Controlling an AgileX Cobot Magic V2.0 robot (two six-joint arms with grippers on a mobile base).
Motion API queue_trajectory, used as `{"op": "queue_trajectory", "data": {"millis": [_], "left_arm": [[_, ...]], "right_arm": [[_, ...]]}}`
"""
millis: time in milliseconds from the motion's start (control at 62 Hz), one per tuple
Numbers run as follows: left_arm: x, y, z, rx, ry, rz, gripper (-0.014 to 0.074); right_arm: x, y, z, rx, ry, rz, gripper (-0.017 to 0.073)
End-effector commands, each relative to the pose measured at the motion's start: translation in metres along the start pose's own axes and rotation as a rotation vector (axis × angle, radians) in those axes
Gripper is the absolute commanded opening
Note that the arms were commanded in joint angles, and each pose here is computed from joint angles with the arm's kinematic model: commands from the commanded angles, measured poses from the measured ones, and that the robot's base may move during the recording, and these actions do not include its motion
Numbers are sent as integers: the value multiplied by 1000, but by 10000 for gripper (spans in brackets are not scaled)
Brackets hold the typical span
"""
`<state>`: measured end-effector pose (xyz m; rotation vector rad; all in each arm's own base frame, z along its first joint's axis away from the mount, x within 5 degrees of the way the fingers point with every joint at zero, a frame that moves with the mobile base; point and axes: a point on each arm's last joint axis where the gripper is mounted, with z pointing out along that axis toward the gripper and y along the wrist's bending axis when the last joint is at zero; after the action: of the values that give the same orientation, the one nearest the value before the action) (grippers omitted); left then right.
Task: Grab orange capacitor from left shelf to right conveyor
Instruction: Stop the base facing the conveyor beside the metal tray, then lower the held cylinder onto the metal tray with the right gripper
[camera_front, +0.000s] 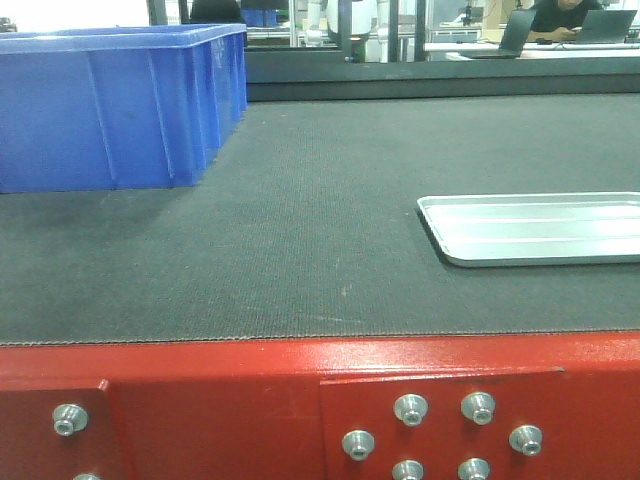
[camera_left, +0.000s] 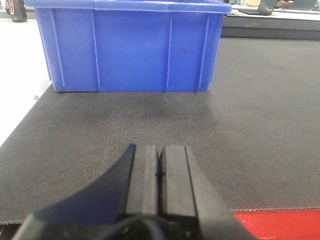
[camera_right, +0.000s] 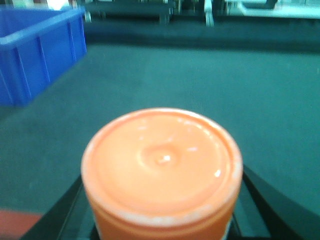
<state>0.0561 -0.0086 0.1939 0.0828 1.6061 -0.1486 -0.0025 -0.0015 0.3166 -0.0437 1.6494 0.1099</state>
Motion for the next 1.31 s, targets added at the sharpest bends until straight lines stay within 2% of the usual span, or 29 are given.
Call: {"op": "queue_trajectory", "data": {"millis": [0,323,516,839,1081,1290], "left_arm": [[-10,0,-1,-2,-99,-5,-127],[-10,0,-1,-2,-99,-5,-127],[-10,0,-1,-2,-99,-5,-127],[-10,0,-1,-2,-99,-5,-127],[-10,0,-1,-2,-99,-5,-127],[-10,0,-1,-2,-99,-5,-127]], "right_arm": [[-26,1,7,4,-140,-12,97],[-69,5,111,-8,-150,-17,97],[-66,6,185,-13,-98,-18,97],[-14,5,270,-18,-4,-17,97],[29,4,300,-34,-126,-24,97],[70,1,318,-30,-54,-27,97]]}}
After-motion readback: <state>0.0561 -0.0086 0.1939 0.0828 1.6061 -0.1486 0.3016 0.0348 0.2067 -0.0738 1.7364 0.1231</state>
